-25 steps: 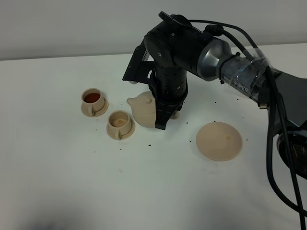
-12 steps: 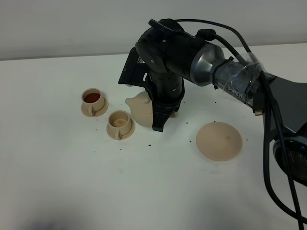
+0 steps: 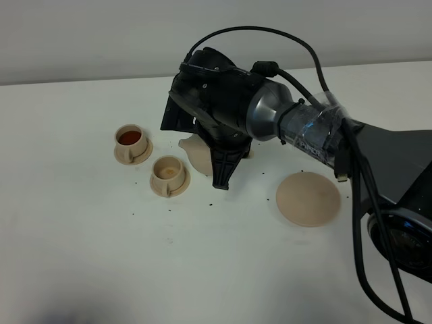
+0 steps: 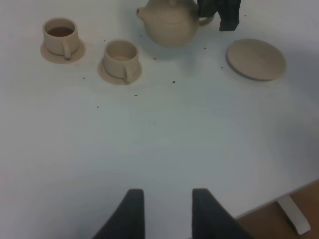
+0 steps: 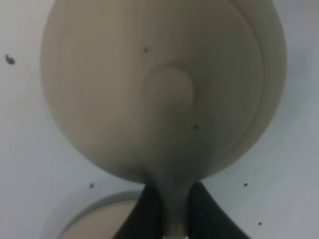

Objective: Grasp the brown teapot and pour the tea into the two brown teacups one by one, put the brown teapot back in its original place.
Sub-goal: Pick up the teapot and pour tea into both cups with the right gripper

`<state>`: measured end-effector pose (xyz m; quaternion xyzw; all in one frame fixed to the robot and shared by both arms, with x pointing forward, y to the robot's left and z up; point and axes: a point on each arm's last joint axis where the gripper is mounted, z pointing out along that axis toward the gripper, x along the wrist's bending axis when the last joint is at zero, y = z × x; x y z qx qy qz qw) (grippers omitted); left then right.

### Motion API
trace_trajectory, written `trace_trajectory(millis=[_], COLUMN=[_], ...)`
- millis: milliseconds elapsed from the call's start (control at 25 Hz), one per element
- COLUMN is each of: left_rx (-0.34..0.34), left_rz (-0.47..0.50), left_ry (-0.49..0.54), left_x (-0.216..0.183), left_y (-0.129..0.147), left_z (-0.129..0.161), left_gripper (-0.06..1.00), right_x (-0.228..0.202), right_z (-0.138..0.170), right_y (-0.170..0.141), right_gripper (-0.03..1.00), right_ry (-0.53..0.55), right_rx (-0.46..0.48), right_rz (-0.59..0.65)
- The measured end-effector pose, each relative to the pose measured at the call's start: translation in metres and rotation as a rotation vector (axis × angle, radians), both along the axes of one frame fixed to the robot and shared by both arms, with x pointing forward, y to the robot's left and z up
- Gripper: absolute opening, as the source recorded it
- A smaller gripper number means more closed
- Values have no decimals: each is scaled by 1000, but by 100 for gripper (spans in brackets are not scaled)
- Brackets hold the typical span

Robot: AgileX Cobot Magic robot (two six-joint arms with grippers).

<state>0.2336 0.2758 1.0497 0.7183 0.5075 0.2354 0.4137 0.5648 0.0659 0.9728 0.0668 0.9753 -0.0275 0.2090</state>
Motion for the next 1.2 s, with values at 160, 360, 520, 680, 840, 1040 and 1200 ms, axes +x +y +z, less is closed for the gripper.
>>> trace_trajectory(millis=[160,360,520,680,840,1040,1200], left_rx=[1,1,1,1,1,1,1], left_rz=[-1,-1,-1,-1,-1,-1,-1], left_ry=[0,0,0,0,0,0,0], left_x=[0,0,0,0,0,0,0], left_y=[0,0,0,0,0,0,0], left_z=[0,0,0,0,0,0,0], left_gripper=[25,25,25,25,25,25,25], right_x=[-4,-8,-12,-18,-23,-25,-26], right_z=[0,4,4,4,5,-1,-8], right_y=[5,10,13,18,23,22,19], right_gripper=[11,11,11,11,11,11,11], right_ry=[-65,-127,-136,-134,-145,-175,-170], right_rx=[-37,-76,-89,-100,-122,-199,-246], right_rz=[8,37,66,102,150,204,226])
